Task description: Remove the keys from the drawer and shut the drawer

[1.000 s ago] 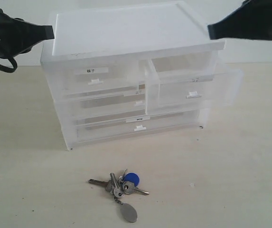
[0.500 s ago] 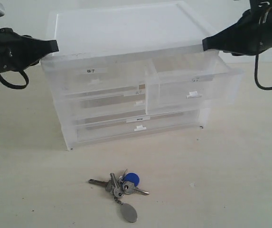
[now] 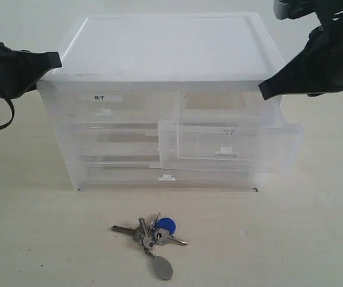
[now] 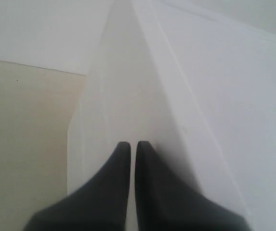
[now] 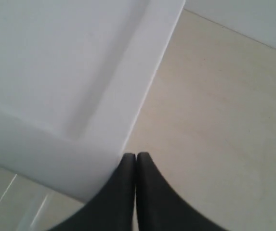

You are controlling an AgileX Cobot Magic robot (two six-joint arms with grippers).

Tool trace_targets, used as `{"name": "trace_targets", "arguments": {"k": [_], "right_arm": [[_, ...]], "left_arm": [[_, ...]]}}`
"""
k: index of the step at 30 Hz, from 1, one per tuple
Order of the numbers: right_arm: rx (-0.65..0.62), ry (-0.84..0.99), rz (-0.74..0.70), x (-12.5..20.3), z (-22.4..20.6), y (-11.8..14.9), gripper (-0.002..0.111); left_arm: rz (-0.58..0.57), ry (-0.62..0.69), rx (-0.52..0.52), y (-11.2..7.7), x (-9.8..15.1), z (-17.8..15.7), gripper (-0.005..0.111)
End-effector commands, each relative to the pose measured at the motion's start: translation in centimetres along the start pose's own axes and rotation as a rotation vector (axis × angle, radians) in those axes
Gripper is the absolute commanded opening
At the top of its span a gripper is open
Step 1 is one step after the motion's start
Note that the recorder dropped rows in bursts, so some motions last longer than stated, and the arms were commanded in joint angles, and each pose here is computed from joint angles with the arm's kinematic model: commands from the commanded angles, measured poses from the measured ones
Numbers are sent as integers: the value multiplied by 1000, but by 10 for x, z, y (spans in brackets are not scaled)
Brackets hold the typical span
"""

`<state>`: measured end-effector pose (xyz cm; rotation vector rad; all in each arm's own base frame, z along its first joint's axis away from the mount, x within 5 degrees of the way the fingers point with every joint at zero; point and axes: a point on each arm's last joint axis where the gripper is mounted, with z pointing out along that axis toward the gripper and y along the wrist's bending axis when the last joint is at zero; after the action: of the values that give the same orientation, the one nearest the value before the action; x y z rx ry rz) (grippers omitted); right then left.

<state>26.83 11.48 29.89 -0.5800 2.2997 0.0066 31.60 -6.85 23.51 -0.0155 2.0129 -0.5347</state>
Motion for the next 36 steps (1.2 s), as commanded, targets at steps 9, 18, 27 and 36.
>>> {"name": "trace_targets", "arguments": {"k": [9,18,27,36], "right_arm": [[46,-183,-100,-7,-64,-1,0],[-291,-72,-597,15,-87,68,0],[-330,46,-750,33,-50,91,0],[-163,54,-800,28,-22,86,0]], "left_arm": [[92,-166,177,-34,-25,-44,5],[125,-281,217,-39,-41,-70,5],[184,-464,366,-56,-48,-115,5],[199,-488,349,-58,-48,-125,5]]}}
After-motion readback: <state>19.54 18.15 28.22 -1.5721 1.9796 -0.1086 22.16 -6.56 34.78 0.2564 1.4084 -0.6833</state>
